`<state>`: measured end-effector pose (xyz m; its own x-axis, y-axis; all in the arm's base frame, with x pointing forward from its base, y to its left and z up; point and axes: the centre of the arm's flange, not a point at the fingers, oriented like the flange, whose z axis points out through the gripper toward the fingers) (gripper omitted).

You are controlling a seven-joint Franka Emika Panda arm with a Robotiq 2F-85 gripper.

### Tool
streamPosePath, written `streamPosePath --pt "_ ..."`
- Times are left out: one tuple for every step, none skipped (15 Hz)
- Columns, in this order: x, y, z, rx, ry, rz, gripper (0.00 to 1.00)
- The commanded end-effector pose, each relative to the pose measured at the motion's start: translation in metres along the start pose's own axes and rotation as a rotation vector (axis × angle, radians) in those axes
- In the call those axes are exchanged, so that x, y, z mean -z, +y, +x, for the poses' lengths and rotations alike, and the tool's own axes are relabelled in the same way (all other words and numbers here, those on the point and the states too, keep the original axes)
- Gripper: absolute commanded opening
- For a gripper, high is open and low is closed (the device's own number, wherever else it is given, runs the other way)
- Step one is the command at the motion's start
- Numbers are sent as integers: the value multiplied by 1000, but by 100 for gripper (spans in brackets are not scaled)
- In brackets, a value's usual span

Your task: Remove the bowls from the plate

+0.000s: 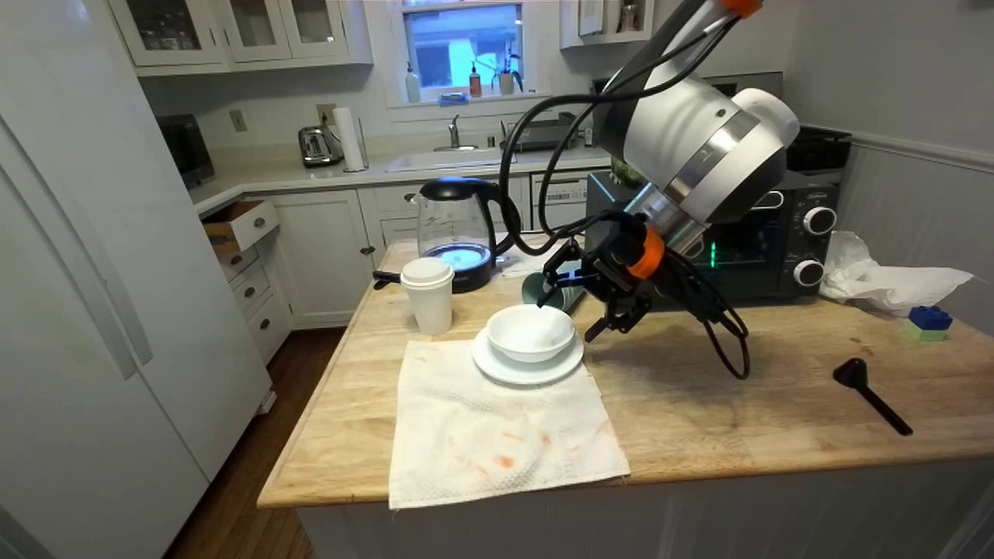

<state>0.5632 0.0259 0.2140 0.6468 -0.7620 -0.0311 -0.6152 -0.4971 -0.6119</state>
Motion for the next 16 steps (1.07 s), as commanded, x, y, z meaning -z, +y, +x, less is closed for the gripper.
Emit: streamPosePath --pt "-22 3 6 -11 27 24 69" --pt "-23 5 7 -14 28 23 59" --pt "-26 7 7 -14 26 18 52" --pt "-28 9 7 -13 23 12 48" --pt "-30 11 7 -14 22 9 38" --pt "-31 13 7 -14 20 7 34" --pt "-32 14 7 -15 19 8 23" --pt "-33 15 7 -15 19 8 15" --pt "-34 16 7 -16 17 9 8" --pt "-34 16 7 -18 16 10 3" --pt "-34 17 8 -19 16 13 1" --pt "-32 16 8 -25 18 20 0" --pt "-30 15 8 -30 19 29 1" --pt "-28 13 8 -35 17 38 3" --pt "-25 12 8 -38 16 45 3" --pt "-21 9 8 -43 17 53 3"
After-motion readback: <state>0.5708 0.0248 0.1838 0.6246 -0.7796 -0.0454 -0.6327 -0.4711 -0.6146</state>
